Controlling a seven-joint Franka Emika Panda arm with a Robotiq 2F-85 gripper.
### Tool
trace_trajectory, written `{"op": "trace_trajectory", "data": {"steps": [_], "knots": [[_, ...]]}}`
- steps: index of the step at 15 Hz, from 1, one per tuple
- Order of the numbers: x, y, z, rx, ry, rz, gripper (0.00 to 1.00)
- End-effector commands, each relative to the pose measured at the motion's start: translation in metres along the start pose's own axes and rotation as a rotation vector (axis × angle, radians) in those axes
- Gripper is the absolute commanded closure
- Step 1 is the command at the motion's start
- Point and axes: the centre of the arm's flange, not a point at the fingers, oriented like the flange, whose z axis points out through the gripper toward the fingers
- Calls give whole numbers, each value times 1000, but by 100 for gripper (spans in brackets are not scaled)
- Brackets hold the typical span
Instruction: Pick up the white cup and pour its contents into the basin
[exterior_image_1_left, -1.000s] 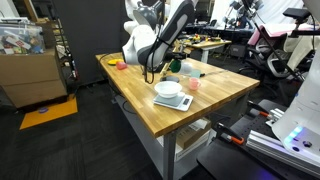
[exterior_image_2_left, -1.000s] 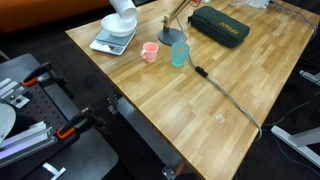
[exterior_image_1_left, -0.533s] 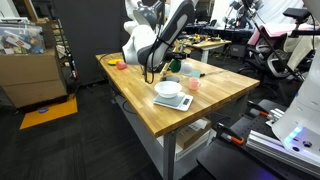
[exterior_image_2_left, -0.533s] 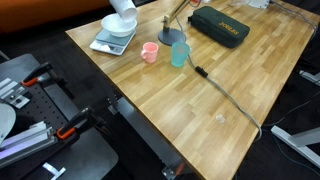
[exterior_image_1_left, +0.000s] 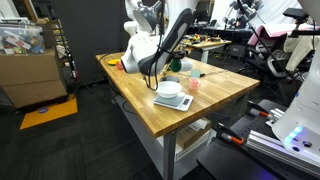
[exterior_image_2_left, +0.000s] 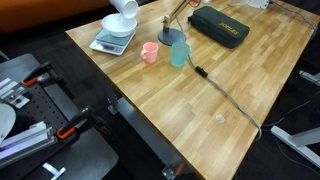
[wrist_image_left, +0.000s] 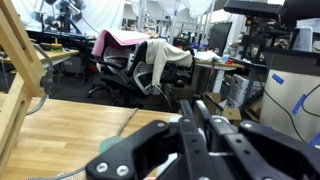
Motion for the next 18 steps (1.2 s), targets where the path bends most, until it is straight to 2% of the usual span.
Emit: {"op": "trace_trajectory", "data": {"steps": [1, 5, 9, 18], "knots": [[5, 3, -18, -46, -135, -50, 98], [16, 1, -29, -105, -256, -96, 98], [21, 4, -31, -134, -316, -123, 98], [20, 7, -25, -132, -307, -131, 98]]}}
